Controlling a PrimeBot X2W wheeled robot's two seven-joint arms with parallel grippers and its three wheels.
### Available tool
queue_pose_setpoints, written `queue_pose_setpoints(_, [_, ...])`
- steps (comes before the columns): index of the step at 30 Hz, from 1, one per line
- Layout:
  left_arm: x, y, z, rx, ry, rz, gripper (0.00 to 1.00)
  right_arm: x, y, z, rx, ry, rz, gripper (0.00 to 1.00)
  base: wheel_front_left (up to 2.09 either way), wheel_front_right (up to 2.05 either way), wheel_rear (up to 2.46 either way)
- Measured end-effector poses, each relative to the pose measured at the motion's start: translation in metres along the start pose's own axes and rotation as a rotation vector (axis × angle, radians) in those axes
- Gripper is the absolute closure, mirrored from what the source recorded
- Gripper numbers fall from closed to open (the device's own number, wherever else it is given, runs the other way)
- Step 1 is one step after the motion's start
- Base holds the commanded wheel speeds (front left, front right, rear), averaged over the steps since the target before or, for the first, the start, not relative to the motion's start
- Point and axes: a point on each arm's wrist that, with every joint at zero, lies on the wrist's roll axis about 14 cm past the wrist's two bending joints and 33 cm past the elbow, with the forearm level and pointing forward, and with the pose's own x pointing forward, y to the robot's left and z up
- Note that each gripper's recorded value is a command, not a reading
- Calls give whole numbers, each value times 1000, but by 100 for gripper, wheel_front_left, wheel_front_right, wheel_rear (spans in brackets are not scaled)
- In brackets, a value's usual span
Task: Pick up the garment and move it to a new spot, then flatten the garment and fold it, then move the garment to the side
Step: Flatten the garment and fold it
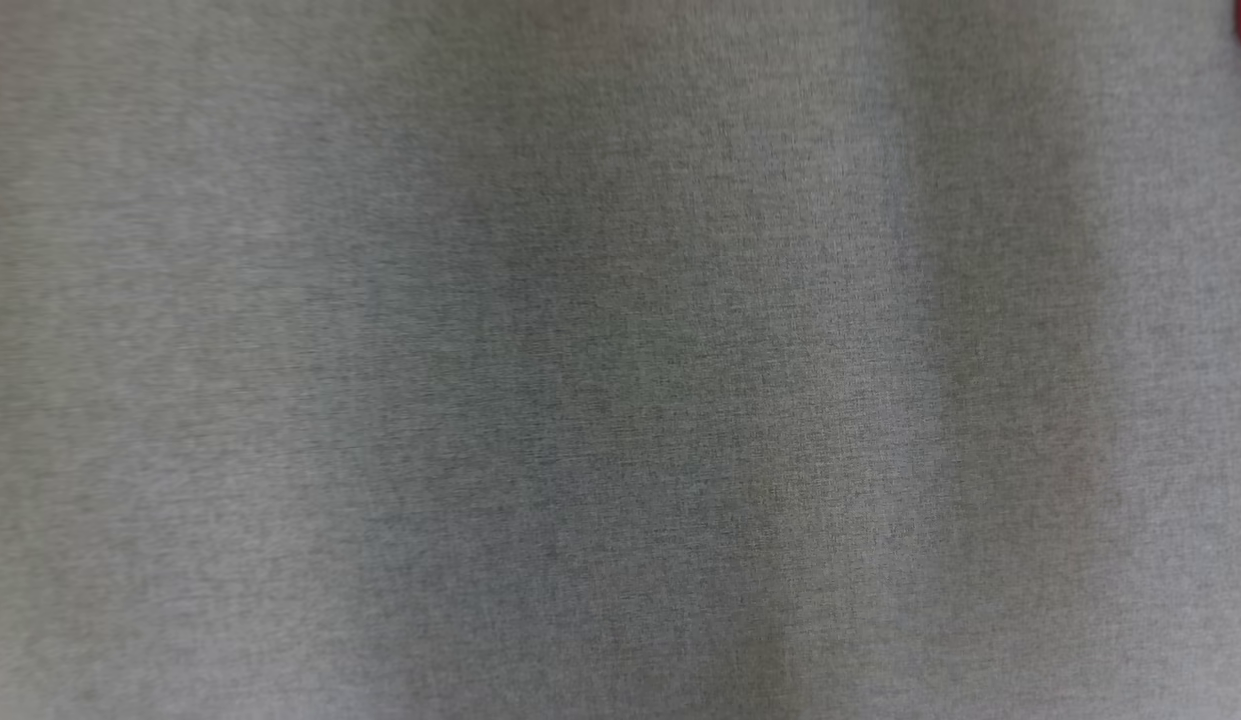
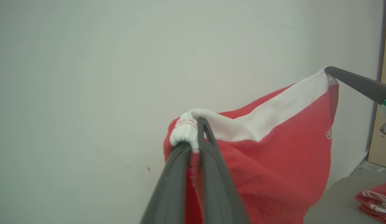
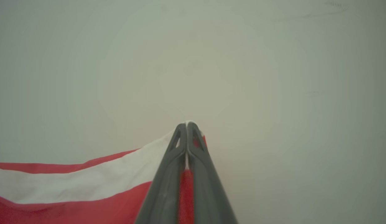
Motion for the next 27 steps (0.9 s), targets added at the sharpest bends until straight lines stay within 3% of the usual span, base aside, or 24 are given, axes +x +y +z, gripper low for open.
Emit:
queue_pose_setpoints(4, [10,11,-9,-20,-12,19,100,9,-13,-12,-46,36,-23,100,0,0,0])
queue_pose_setpoints(12, [6,6,-69,-90,64,-4,100,5,-20,-57,-55,91,-26,100,0,0,0])
queue_pose_setpoints(20, [-28,-12,-108,-207,117,-32,100,-31,-33,-97,-16,152,-45,100,0,0,0])
queue_pose_setpoints(27, [-70,-36,-104,-324,121,-34,100,-94,-32,-117,7,219,-28,100,0,0,0])
